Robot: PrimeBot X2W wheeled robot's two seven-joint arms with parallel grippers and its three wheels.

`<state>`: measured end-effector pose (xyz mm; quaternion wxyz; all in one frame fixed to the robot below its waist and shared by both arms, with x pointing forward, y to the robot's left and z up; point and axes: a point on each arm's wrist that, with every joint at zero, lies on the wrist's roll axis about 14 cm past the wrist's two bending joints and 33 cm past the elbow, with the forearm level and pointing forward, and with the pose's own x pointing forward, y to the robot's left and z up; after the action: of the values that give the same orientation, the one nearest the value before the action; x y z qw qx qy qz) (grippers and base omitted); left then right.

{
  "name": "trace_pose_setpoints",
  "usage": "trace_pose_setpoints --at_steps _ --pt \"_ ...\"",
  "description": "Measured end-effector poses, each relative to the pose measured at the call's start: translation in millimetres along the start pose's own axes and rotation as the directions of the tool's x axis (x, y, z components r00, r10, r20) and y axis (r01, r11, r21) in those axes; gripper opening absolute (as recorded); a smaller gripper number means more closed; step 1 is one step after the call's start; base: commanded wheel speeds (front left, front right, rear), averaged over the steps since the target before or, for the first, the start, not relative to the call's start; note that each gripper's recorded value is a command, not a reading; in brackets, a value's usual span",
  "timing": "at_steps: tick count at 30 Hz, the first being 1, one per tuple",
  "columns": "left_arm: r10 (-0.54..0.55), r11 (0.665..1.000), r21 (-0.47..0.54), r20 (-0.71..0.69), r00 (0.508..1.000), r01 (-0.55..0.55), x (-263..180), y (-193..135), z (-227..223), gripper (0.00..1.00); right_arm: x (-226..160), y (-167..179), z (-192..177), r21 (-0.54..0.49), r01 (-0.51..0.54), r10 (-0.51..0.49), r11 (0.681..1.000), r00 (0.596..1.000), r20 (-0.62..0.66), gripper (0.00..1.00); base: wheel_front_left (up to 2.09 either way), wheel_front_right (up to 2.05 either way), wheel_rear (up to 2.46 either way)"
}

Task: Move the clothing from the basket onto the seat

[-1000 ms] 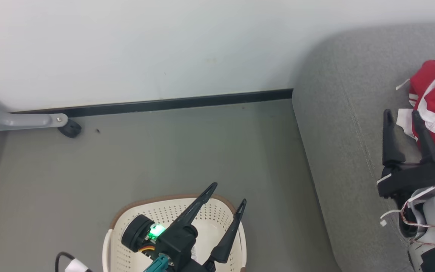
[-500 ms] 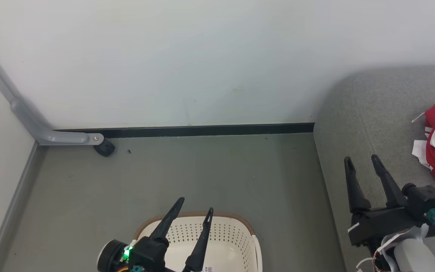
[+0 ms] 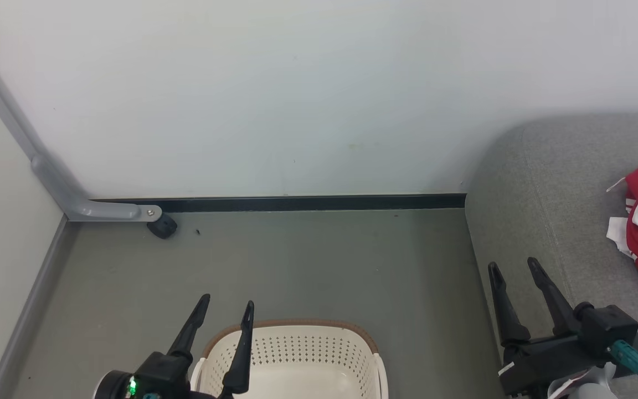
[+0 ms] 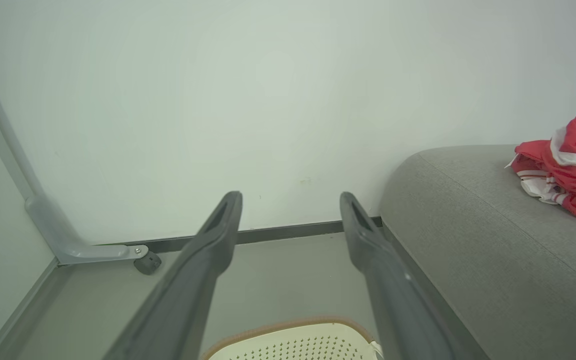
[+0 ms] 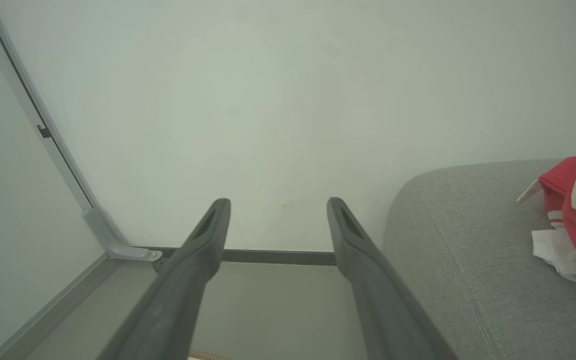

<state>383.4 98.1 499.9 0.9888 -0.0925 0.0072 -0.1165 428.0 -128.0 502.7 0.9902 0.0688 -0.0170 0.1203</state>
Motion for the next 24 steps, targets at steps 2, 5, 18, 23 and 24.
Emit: trace_pose_setpoints --at_steps 2,5,18,23,24 --pt "0.017 1.000 0.000 0.004 1.000 -0.017 -0.5 5.3 1.2 1.00 -3.6 0.2 -2.0 0.002 0.003 -0.003 1.000 1.000 -0.005 1.00 0.00 0.00 0.00" --pt "0.057 0.998 0.000 -0.005 0.998 -0.057 -4.9 16.0 -2.0 1.00 -8.1 -0.3 -3.2 0.001 0.011 -0.011 1.000 1.000 -0.007 1.00 0.00 0.00 0.00" --pt "0.154 0.988 -0.016 -0.028 0.988 -0.155 -21.1 39.7 -11.7 1.00 -29.4 -12.4 -8.6 -0.020 0.069 -0.069 0.997 0.997 -0.022 1.00 0.00 0.00 0.00" --pt "0.166 0.986 -0.023 -0.029 0.986 -0.166 -23.6 41.5 -12.6 1.00 -34.9 -18.1 -8.3 -0.030 0.089 -0.090 0.996 0.996 -0.022 1.00 0.00 0.00 0.00" --pt "0.168 0.985 -0.025 -0.035 0.985 -0.169 -25.2 41.2 -14.6 1.00 -35.5 -18.1 -7.2 -0.030 0.089 -0.090 0.996 0.996 -0.018 1.00 0.00 0.00 0.00"
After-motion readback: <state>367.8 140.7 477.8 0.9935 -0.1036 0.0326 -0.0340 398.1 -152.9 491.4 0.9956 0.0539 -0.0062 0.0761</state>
